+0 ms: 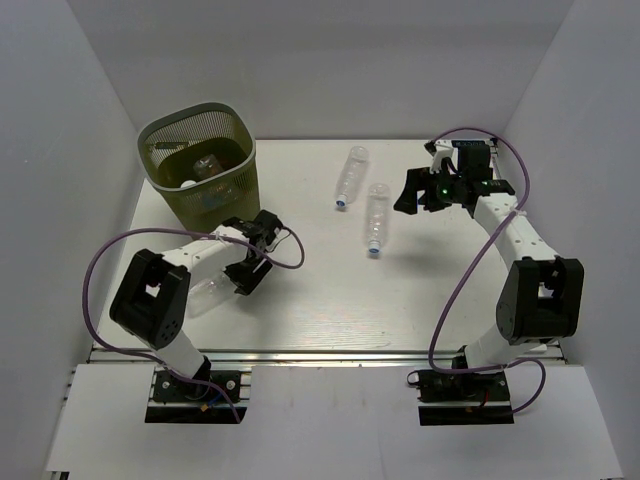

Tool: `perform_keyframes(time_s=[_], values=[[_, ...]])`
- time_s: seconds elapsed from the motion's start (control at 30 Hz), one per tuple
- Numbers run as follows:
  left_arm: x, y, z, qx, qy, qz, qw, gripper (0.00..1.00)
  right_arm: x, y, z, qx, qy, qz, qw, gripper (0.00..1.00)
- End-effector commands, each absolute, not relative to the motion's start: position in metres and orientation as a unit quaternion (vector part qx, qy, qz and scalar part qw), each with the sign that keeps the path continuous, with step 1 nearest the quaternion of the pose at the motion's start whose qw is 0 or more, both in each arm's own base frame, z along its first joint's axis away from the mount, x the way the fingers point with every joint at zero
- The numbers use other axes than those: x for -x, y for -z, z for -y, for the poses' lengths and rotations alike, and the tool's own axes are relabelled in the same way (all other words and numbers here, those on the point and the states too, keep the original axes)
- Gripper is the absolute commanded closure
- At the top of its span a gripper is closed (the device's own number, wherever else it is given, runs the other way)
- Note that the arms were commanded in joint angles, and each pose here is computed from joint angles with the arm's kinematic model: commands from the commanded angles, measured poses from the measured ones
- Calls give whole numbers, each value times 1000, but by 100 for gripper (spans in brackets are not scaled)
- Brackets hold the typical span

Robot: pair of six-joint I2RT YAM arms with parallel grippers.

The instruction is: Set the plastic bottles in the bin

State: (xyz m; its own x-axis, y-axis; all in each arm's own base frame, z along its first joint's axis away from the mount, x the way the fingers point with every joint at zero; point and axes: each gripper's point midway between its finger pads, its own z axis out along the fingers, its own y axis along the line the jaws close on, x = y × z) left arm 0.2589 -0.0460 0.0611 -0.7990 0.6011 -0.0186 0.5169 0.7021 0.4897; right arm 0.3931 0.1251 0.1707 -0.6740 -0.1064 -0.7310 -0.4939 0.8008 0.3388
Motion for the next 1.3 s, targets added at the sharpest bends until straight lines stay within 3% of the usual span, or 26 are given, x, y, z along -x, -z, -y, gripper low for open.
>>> perform_keyframes(time_s=[0.0, 0.23, 0.3, 0.33, 0.37, 0.4, 0.47, 0.5, 0.63, 0.73, 0.87, 0.97, 1.1, 1.27], values=[[-266, -53, 51, -329, -217, -912, 116, 1, -389, -189, -127, 189, -269, -859, 392, 10], [-268, -25, 59, -345, -194, -910, 122, 2, -386, -191, -131, 190, -282, -856, 390, 10], [-265, -17, 69, -357, -172, -910, 120, 6, -386, -190, -131, 190, -283, -856, 390, 10], [-265, -15, 74, -358, -158, -912, 123, 13, -386, -190, -131, 191, -282, -856, 390, 10], [-263, -13, 81, -365, -142, -912, 122, 33, -386, -190, -131, 191, -283, -855, 390, 10], [-265, -14, 87, -366, -130, -913, 127, 42, -385, -187, -131, 191, -283, -856, 387, 10], [-272, -25, 103, -366, -95, -913, 150, 55, -383, -185, -130, 196, -279, -857, 387, 14], [-276, -33, 114, -370, -80, -910, 166, 56, -381, -180, -130, 198, -279, -859, 382, 16], [-294, -116, 189, -395, 63, -872, 283, 59, -381, -177, -128, 199, -275, -860, 381, 19], [-315, -243, 239, -404, 156, -791, 431, 59, -382, -177, -130, 199, -279, -861, 376, 19], [-330, -363, 266, -380, 212, -716, 545, 59, -387, -178, -133, 194, -287, -862, 371, 21], [-353, -418, 254, -325, 196, -695, 611, 60, -389, -177, -136, 194, -290, -863, 365, 22], [-392, -465, 167, -106, 35, -685, 720, 60, -389, -174, -135, 201, -286, -863, 365, 22], [-407, -464, 90, 62, -83, -682, 724, 60, -386, -172, -134, 233, -263, -861, 367, 22]])
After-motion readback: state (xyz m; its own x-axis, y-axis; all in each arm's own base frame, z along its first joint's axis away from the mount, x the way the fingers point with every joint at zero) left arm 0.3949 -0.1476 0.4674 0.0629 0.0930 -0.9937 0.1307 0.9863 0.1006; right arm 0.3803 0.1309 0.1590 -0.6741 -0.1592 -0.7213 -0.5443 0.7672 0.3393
